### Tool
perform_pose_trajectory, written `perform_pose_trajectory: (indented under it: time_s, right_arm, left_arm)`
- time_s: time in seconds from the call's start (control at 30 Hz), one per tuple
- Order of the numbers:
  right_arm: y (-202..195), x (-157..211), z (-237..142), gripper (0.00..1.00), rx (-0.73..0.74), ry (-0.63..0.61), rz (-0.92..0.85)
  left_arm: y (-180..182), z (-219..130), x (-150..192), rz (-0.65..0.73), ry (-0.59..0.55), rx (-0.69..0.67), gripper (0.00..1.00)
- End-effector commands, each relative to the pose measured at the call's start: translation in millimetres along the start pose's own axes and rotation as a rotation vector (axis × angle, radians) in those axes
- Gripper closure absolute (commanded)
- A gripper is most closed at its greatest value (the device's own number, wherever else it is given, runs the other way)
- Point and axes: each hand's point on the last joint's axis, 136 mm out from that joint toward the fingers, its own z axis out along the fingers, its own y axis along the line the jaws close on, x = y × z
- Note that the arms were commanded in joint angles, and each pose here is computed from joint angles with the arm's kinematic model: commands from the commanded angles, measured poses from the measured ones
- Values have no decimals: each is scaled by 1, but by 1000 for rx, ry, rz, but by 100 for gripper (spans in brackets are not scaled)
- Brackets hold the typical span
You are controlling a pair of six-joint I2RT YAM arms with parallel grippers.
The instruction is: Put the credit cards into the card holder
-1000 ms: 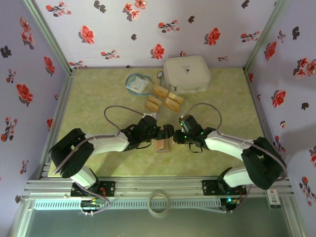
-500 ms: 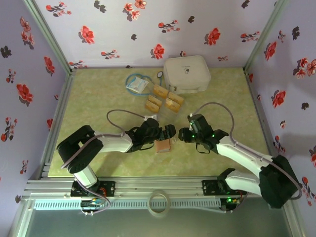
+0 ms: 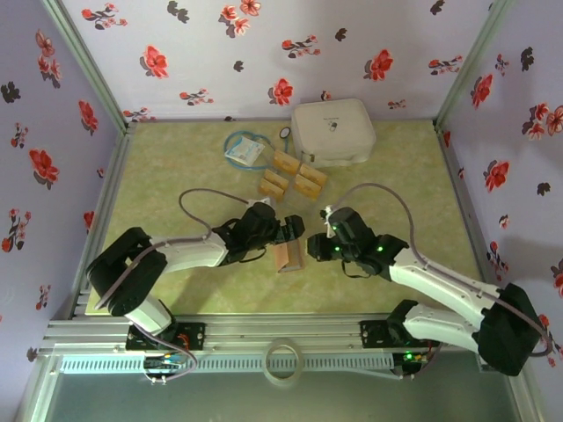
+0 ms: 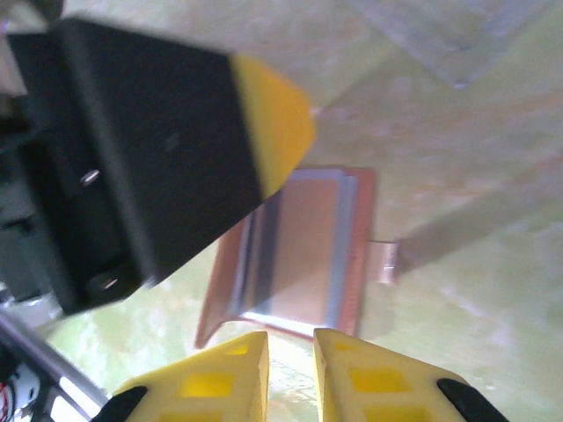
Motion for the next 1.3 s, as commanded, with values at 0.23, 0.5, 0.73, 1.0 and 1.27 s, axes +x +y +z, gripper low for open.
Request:
perform_pose_trajectory:
  time_s: [0.23,0.5,0.73,1.0,1.27]
  right_arm:
    - [78,6,27,84,-107,66,-158]
    - [72,29,70,93,-8,171,-240]
    - [38,23,64,95,34,139,-168]
    - [13,28,64,96,49,137,-107]
    - [-1,38,76,98,37,141,-64]
  left_arm:
    - [35,-32,-45,-29,-80,-94,0]
    - [72,-62,-66,-73,-117,-181,0]
    - [78,-70,-61,-13,-73,-219,0]
    - [82,-61,-45,117,56,-275,0]
    - [71,-41,-30,284,166,-304,0]
